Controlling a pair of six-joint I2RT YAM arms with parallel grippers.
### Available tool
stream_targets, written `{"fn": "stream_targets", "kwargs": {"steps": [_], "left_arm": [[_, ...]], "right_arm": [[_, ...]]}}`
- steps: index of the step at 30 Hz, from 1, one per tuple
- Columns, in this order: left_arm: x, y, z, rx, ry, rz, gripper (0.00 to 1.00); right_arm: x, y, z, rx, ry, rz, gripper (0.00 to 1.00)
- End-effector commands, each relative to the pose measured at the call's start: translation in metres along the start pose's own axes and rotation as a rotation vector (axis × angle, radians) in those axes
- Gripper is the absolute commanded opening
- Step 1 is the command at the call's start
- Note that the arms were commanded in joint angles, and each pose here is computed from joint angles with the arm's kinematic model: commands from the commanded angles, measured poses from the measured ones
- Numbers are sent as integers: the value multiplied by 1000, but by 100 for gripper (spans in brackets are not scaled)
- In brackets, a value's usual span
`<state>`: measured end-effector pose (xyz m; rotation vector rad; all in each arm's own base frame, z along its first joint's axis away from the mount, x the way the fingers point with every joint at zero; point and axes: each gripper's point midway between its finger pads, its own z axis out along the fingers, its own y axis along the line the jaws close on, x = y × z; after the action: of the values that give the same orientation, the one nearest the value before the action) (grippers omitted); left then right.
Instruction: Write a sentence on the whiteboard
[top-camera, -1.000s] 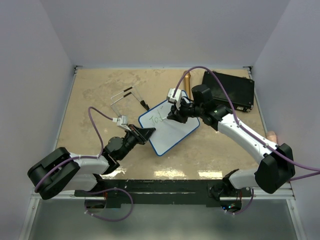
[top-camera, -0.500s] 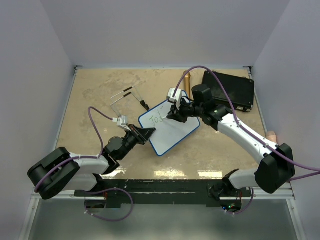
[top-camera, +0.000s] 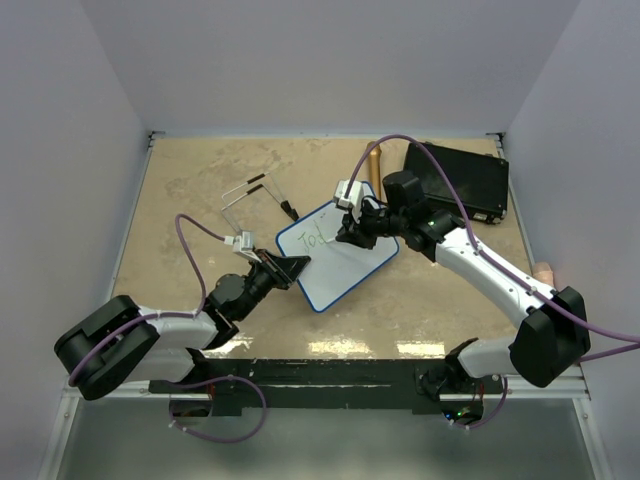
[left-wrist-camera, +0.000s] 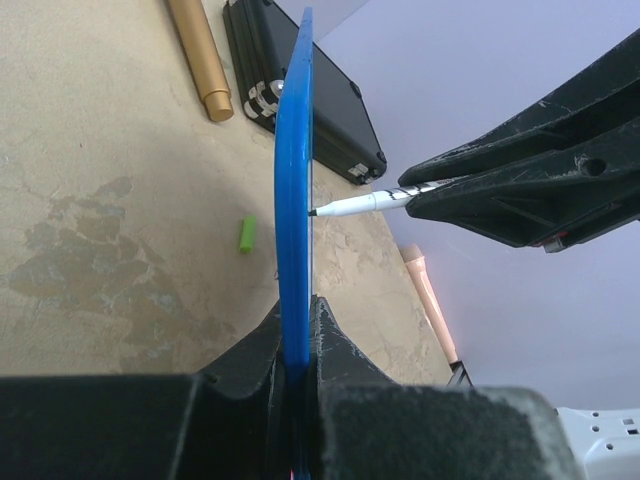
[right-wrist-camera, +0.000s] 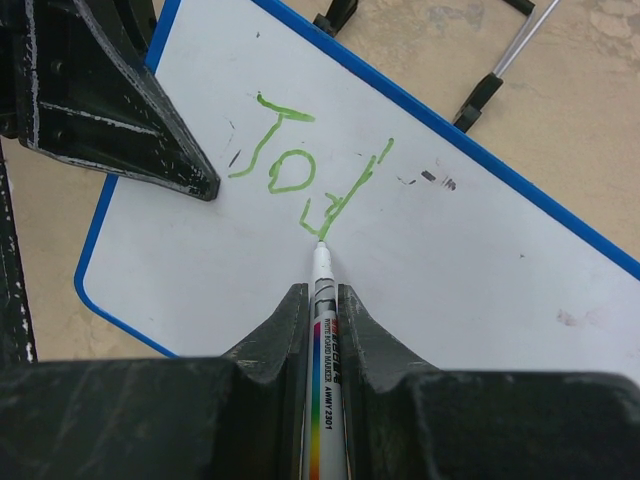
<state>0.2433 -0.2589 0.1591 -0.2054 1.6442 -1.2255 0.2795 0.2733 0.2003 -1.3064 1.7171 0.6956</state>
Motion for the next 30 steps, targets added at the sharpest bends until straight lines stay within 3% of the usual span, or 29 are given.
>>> {"fn": "stream_targets", "kwargs": {"steps": [1,8,17,30], "left_arm": [[-119,-139,-47,576,-448,-117,0],[-117,-136,-46,566,-443,-117,0],[-114,-134,-46,564,-432,-115,0],[-110,-138,-45,585,-411,-118,0]], "right_arm": [[-2,-4,-6,37,4,-24,0],[-25,-19,-21,94,-54,-48,0],[-62,-3,-39,35,-197,-95,0],[-42,0,-18,-34,-157,-48,0]]}}
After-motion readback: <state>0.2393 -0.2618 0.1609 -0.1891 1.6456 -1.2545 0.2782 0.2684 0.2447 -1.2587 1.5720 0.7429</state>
